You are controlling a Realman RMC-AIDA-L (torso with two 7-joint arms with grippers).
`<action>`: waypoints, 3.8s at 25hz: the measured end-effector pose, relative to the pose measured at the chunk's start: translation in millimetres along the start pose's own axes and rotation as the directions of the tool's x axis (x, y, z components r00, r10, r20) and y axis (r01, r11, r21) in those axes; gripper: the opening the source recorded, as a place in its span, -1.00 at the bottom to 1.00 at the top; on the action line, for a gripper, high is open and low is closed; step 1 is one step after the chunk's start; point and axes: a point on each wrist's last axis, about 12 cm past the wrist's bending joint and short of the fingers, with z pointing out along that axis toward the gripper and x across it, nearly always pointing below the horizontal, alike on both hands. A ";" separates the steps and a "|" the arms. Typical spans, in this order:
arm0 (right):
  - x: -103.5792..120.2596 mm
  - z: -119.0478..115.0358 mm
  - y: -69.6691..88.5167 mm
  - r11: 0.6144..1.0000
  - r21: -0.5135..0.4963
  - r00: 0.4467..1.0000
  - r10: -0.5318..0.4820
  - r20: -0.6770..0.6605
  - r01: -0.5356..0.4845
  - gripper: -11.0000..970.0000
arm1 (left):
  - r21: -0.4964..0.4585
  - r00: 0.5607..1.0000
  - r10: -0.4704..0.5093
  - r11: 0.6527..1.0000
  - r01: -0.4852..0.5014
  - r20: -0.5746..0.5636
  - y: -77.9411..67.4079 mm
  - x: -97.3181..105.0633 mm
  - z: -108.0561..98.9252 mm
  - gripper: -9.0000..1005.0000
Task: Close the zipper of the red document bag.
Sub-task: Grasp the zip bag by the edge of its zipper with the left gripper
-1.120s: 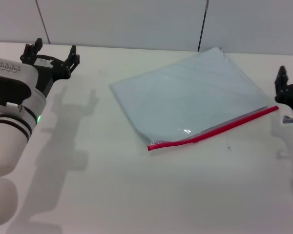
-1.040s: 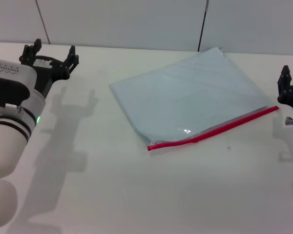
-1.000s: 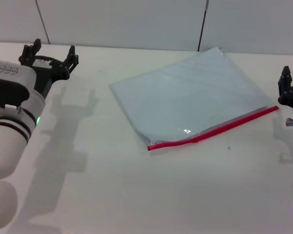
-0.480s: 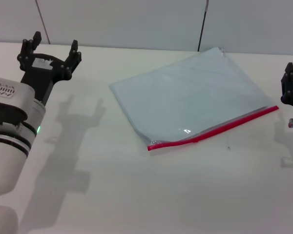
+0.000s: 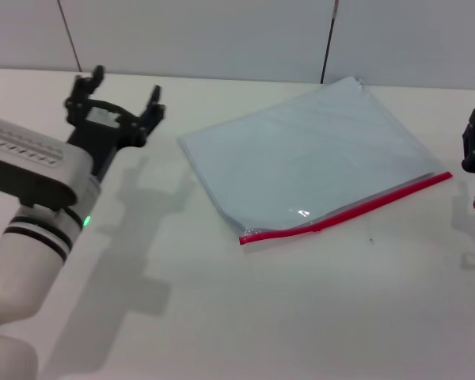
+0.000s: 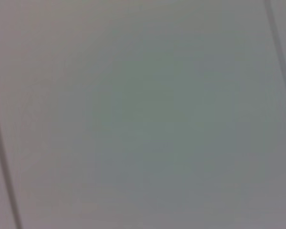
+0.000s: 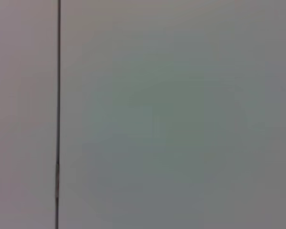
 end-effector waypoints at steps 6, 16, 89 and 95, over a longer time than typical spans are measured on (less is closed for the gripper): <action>3.2 2.0 -2.2 1.000 0.001 1.000 -0.006 -0.029 0.006 -0.15 | 0.073 0.996 0.084 0.994 -0.082 -0.020 -19.4 -19.4 6.2 0.75; 6.0 5.1 -0.9 1.000 -0.014 0.998 -0.014 -0.061 0.013 -0.16 | 0.336 0.964 0.222 0.928 -0.163 -0.145 -40.3 -59.1 16.3 0.75; 1.7 24.4 7.9 0.999 -0.046 0.995 -0.016 -0.101 0.011 -0.17 | 0.826 0.579 0.788 0.460 -0.325 -0.211 -84.3 -79.3 39.0 0.75; 1.0 25.1 8.9 0.999 -0.048 0.995 -0.014 -0.099 0.010 -0.17 | 0.815 0.588 0.780 0.474 -0.332 -0.214 -83.4 -76.5 41.3 0.75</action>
